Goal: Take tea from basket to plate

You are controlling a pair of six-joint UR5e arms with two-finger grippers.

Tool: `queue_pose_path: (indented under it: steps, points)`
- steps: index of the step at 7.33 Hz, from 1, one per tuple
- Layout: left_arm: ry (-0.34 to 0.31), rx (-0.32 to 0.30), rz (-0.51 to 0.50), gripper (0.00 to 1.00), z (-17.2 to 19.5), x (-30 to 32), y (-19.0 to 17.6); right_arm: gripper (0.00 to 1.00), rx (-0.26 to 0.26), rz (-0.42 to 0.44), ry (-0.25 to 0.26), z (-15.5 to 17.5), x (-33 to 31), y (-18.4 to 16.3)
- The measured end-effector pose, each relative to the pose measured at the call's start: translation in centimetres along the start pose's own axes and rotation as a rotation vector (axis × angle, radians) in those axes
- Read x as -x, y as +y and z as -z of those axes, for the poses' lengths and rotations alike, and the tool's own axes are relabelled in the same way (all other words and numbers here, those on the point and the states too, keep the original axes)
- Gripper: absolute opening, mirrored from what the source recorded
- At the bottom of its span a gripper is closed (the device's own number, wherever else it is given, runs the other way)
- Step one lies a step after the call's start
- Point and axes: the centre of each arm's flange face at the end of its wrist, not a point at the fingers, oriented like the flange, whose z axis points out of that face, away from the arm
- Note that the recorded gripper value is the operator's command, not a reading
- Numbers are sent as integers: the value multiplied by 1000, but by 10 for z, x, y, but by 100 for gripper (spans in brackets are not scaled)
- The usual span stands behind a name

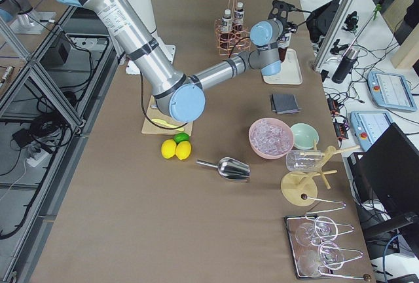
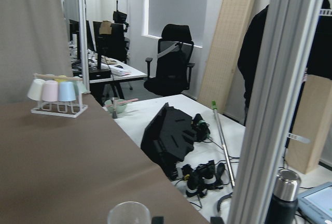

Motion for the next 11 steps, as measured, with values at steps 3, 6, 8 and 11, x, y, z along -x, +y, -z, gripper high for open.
queue_pose_path:
  steps: [3, 6, 8, 11]
  points:
    - [14, -22, -103, 0, 15, -39, -77, 0, -17, 68, 210, -55, -11, 38]
    - [3, -136, -371, 0, -10, -142, -203, 0, 6, 52, 273, -105, -4, 83]
    - [24, -170, -515, 0, -45, -212, -284, 0, 3, 39, 274, -116, 7, 103]
    - [25, -175, -585, 0, -68, -291, -377, 0, -21, -43, 264, -124, 25, 114]
